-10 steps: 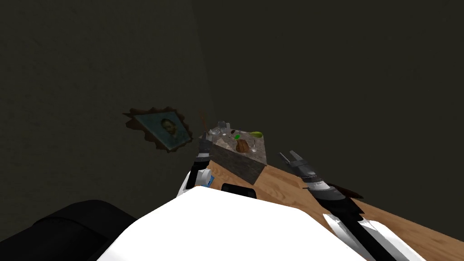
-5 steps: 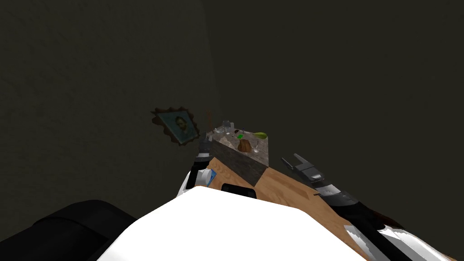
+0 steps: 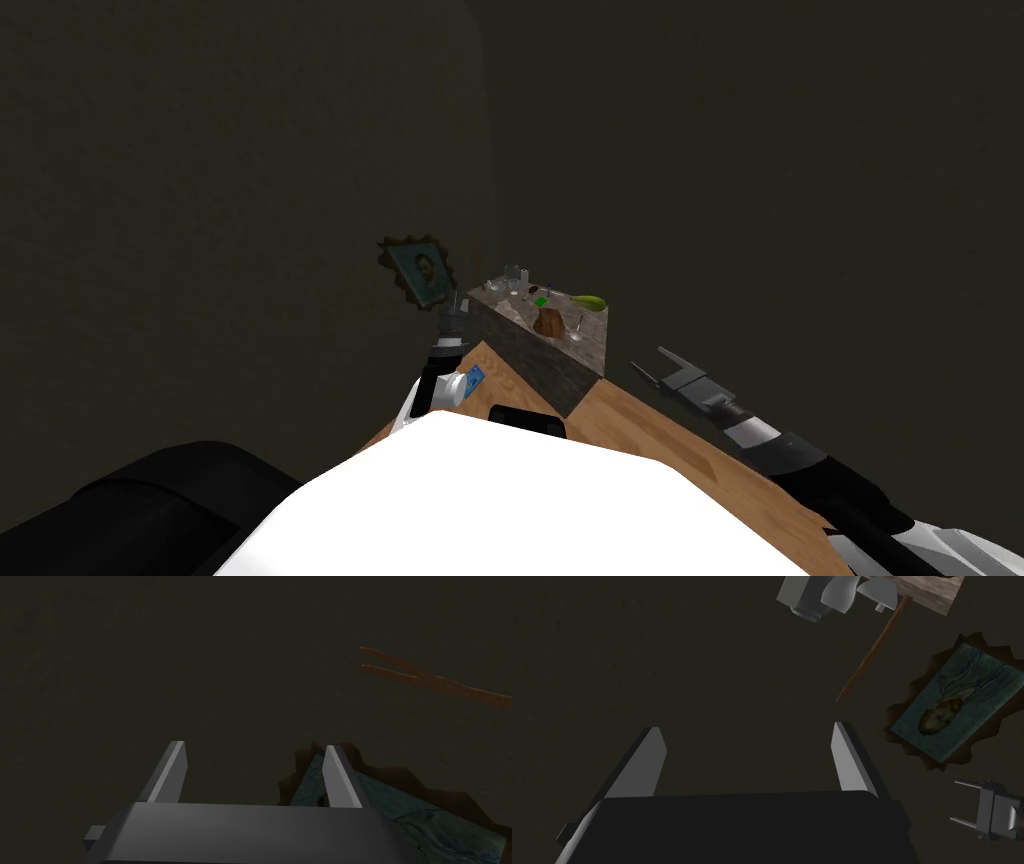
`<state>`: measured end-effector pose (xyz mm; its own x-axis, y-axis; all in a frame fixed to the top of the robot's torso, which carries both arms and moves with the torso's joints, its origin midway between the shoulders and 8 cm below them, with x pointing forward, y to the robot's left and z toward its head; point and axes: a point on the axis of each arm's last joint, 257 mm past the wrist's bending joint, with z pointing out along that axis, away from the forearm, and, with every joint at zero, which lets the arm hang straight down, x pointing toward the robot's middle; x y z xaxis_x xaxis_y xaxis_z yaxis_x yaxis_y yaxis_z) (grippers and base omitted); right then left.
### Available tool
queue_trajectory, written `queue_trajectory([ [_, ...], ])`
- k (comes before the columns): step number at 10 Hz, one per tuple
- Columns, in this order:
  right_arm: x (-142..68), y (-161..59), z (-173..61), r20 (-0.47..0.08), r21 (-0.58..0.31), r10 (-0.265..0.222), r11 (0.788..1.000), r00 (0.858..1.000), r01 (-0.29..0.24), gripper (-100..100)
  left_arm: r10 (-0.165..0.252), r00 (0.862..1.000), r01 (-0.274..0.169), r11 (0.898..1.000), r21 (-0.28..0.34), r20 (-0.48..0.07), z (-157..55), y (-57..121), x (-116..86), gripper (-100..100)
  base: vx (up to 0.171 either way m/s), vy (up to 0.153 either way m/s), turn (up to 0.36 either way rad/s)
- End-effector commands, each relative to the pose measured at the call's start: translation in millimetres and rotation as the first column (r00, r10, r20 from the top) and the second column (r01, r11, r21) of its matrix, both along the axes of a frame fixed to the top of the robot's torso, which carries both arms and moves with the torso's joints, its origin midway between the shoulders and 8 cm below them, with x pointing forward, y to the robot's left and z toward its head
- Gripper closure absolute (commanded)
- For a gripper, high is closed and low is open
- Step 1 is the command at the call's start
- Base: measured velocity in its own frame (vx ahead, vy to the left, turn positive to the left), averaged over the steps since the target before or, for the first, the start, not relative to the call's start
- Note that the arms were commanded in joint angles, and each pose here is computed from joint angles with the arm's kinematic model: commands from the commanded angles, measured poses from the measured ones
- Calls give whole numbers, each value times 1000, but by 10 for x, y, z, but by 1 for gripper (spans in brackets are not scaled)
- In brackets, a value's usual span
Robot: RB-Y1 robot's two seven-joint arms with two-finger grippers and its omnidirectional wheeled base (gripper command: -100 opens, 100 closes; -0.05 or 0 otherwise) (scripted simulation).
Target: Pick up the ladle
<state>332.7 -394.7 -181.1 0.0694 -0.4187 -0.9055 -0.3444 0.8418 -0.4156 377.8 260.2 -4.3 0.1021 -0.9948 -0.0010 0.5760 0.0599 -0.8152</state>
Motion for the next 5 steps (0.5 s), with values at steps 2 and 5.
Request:
queue_trajectory([
  [2,-100,-207,-201,-54,-157,19,987,998,-27,-100,0,1000,0,1000,0,0,-1,1,0,0,-12,-25,235],
  [5,-163,-349,-305,-102,-269,45,960,994,-71,-100,0,1000,0,1000,0,0,0,0,0,0,-4,-14,207],
])
